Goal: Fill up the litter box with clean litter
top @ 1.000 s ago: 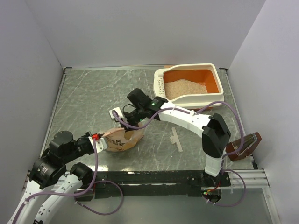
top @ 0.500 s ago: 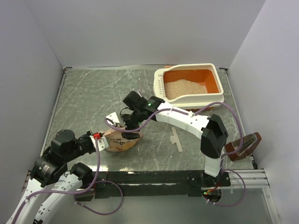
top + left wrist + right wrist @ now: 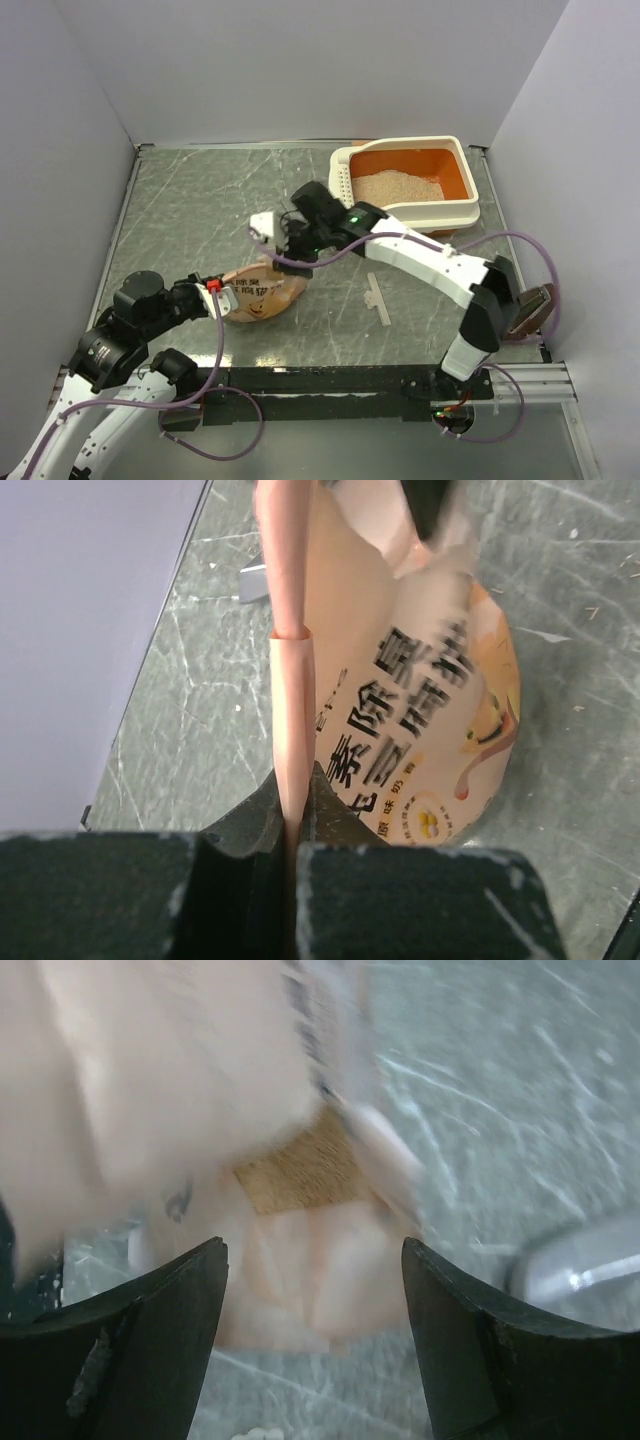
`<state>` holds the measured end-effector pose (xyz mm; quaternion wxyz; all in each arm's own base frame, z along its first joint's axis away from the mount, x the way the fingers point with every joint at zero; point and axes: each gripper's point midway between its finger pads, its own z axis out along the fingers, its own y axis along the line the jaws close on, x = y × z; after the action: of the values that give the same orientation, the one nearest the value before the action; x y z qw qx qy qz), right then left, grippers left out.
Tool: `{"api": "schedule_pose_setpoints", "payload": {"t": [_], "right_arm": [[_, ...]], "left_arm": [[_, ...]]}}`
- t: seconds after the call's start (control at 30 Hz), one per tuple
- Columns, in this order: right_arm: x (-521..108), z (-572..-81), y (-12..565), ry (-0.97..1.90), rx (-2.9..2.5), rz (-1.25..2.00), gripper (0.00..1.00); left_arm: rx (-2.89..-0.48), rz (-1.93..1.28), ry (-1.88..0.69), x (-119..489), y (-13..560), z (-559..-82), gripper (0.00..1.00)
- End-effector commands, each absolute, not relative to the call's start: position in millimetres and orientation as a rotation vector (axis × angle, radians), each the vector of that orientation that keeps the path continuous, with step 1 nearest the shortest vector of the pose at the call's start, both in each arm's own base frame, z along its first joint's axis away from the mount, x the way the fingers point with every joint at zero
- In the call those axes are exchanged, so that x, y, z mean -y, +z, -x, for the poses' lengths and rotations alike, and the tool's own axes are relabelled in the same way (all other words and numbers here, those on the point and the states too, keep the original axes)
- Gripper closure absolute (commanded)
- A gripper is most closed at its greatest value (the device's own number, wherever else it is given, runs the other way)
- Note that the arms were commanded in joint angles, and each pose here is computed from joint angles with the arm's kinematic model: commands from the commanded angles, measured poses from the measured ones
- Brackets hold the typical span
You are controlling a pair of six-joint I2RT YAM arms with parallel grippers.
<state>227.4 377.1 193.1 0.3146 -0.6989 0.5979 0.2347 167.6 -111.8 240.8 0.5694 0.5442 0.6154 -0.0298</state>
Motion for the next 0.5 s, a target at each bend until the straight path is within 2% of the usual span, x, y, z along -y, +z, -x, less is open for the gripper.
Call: {"api": "schedule_pose_setpoints", "payload": {"t": [0.0,0.07,0.2,0.43,0.47], "right_arm": [[-333,-303,273,0.387,-1.618,1.352,0.22],[-316,-315,299,0.381,-1.649,1.160,0.19],[-274,-351,313,0.427,-1.769,0.844,0.01],[-270,-356,251,0.537,-2.027,0.781,0.01],[-274,-363,257,0.548,-1.975,0.742,0.01]], "left_arm": [[-1.243,-1.198,-0.018,116,305,-171,0.99],[-1.247,-1.205,-0.026,117,303,-170,0.99],[-1.239,-1.214,-0.046,118,300,-166,0.99],[-1.225,-1.219,-0.059,118,301,-160,0.99],[-1.228,-1.220,-0.060,119,300,-160,0.99]]}}
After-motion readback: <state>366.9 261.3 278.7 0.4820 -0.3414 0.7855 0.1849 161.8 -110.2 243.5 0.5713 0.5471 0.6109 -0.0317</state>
